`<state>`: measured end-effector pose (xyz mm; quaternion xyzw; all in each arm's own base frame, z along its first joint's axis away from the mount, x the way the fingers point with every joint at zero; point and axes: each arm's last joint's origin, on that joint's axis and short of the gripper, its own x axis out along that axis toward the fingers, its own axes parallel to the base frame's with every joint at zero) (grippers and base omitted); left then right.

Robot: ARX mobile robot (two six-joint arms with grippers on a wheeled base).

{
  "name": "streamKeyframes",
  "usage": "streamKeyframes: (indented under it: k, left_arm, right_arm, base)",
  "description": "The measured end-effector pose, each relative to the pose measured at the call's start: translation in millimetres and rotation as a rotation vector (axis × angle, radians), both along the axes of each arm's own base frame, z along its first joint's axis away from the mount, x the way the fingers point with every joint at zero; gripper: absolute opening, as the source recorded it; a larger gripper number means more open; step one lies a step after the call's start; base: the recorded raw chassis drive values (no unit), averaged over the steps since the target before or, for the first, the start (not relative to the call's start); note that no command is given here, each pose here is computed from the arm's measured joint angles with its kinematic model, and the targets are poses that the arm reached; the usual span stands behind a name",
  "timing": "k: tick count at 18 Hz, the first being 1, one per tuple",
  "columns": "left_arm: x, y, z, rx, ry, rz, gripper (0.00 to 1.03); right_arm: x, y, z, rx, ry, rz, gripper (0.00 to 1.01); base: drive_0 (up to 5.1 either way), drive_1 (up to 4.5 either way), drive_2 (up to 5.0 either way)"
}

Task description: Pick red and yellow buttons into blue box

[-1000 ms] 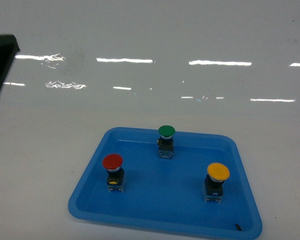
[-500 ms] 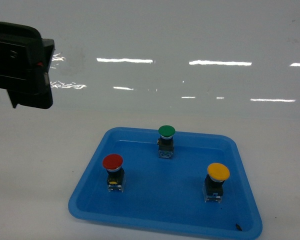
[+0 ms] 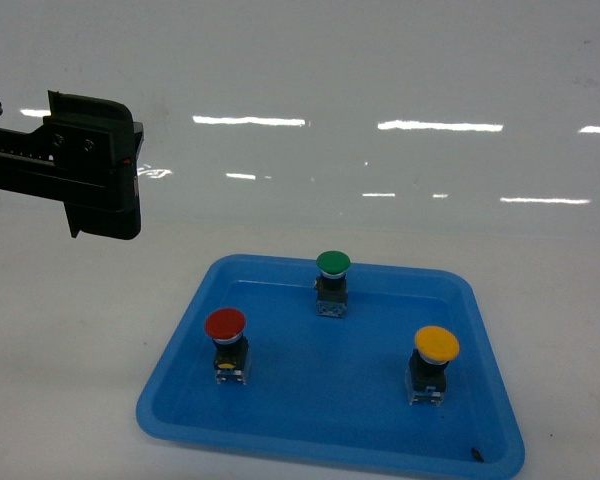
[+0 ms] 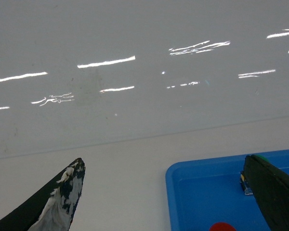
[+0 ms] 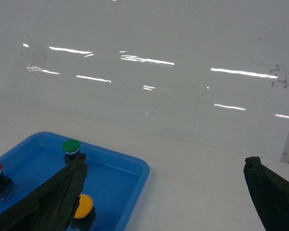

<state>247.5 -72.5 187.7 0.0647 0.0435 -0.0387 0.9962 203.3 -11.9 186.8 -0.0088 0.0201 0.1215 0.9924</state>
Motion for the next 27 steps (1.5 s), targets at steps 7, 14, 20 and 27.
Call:
streamKeyframes:
  k: [7,14,20,27]
  left_arm:
    - [0.0,0.0,0.0,0.000,0.000,0.000,0.98]
    - [0.0,-0.1,0.0,0.000,0.000,-0.002,0.98]
    - [0.0,-0.1,0.0,-0.001,0.000,-0.002,0.98]
    - [0.0,-0.1,0.0,-0.001,0.000,-0.002,0.98]
  right_arm:
    - [52.2,-7.8,-30.6,-0.020,0.113,0.066,0.98]
    - [53.8,22.3,-47.9,-0.003,0.267,0.296,0.98]
    - [54.3,16.3,-53.1,-0.023,0.313,0.264,0.98]
    - [62.4,27.4,-59.2,0.001,0.371,0.409,0.98]
  base:
    - [0.0,0.00,0.0]
    - [0.0,0.00,0.0]
    - [0.0,0.00,0.0]
    - [0.0,0.00,0.0]
